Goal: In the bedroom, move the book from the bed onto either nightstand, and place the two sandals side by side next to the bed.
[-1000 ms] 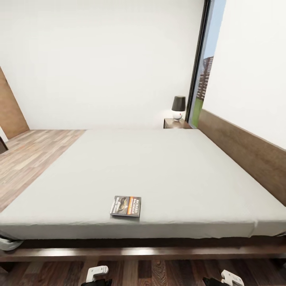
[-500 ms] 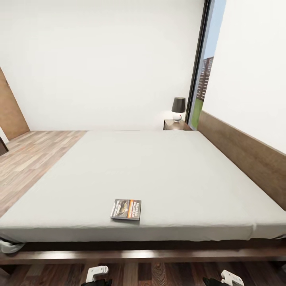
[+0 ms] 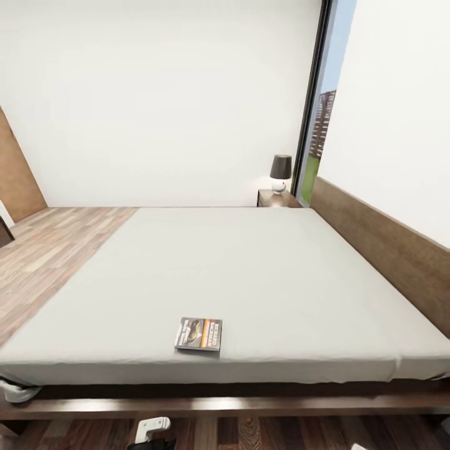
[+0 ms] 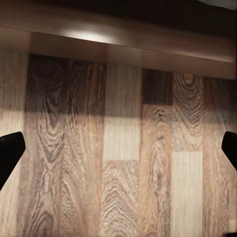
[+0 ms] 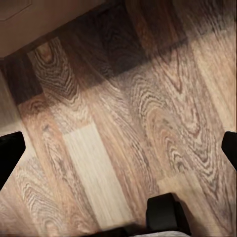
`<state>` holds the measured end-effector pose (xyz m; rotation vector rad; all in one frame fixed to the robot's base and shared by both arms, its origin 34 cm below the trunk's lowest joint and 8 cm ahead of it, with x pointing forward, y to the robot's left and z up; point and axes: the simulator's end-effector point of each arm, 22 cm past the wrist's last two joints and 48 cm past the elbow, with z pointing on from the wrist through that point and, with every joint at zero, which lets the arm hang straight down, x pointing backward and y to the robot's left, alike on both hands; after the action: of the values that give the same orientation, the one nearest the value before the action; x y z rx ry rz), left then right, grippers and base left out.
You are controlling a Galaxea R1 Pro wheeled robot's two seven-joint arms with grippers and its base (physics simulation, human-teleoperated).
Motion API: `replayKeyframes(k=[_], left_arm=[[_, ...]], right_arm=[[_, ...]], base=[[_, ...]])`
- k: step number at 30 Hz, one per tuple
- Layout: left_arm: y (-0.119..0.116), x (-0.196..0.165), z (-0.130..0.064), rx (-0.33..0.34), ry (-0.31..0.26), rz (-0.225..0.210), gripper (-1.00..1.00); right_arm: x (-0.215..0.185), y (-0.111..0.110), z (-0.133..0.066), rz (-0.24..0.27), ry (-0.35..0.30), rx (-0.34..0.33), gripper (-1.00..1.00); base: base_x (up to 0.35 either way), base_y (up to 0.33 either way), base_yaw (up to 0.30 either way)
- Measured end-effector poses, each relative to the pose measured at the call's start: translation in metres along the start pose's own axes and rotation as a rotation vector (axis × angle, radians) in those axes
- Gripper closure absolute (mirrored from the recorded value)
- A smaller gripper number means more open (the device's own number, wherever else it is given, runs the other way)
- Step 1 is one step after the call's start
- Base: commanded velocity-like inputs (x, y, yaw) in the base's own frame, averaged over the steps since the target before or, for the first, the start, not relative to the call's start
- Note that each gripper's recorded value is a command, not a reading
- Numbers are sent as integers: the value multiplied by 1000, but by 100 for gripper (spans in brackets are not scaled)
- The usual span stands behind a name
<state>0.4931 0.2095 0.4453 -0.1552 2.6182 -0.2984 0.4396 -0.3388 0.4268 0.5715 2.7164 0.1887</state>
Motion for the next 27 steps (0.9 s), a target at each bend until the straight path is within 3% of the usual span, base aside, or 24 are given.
replayKeyframes(k=[27], left_arm=[[-11, -26, -40, 0, 0, -1, -100]], right_arm=[[-8, 4, -45, -2, 19, 19, -100]], base=[[0, 0, 0]])
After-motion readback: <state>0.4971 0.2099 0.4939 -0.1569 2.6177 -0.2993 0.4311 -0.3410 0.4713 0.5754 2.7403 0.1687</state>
